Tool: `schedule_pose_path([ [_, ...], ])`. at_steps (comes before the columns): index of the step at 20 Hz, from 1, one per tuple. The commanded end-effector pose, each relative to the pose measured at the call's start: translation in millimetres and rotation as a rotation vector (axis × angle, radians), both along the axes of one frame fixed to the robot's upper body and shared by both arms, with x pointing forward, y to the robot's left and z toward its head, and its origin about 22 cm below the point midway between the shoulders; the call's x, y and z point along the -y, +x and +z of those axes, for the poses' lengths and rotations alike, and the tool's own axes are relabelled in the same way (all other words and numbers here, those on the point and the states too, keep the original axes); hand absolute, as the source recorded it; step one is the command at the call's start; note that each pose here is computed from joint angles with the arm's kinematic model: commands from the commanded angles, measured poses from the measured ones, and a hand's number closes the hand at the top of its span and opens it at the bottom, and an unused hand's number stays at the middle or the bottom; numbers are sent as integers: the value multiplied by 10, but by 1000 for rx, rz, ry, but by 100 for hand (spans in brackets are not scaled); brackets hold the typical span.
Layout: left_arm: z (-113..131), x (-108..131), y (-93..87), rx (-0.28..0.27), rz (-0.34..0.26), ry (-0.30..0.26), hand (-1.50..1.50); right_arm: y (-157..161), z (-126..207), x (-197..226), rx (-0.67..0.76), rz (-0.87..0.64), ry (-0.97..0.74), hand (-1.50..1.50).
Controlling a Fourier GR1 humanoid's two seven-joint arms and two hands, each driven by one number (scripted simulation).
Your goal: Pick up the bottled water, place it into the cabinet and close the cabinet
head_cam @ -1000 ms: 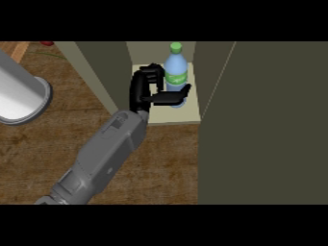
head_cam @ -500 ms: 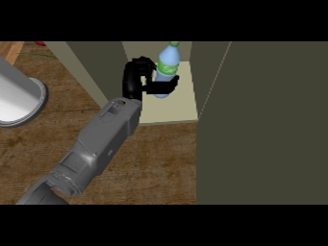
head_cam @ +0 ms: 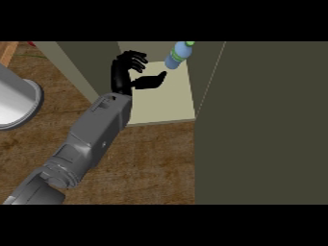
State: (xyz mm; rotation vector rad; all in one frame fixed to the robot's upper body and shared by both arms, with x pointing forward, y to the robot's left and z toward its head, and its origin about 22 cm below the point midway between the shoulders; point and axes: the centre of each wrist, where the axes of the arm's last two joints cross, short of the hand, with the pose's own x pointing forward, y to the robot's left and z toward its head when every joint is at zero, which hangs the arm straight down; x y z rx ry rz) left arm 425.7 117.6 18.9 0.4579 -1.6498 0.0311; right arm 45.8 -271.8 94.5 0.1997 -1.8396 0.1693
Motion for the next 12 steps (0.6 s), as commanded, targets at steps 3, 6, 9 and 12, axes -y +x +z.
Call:
schedule_pose_path([
  [3,97,-105,83,46,53,120,-150,-32,142,-13,38,32,37,-150],
  [6,75,-69,69,61,57,150,-150,-18,125,20,32,40,41,-150],
  [9,221,53,120,59,21,88,-150,-13,102,-21,15,23,47,-150],
  [12,212,103,103,91,-92,60,-150,22,63,-35,20,39,54,-150],
])
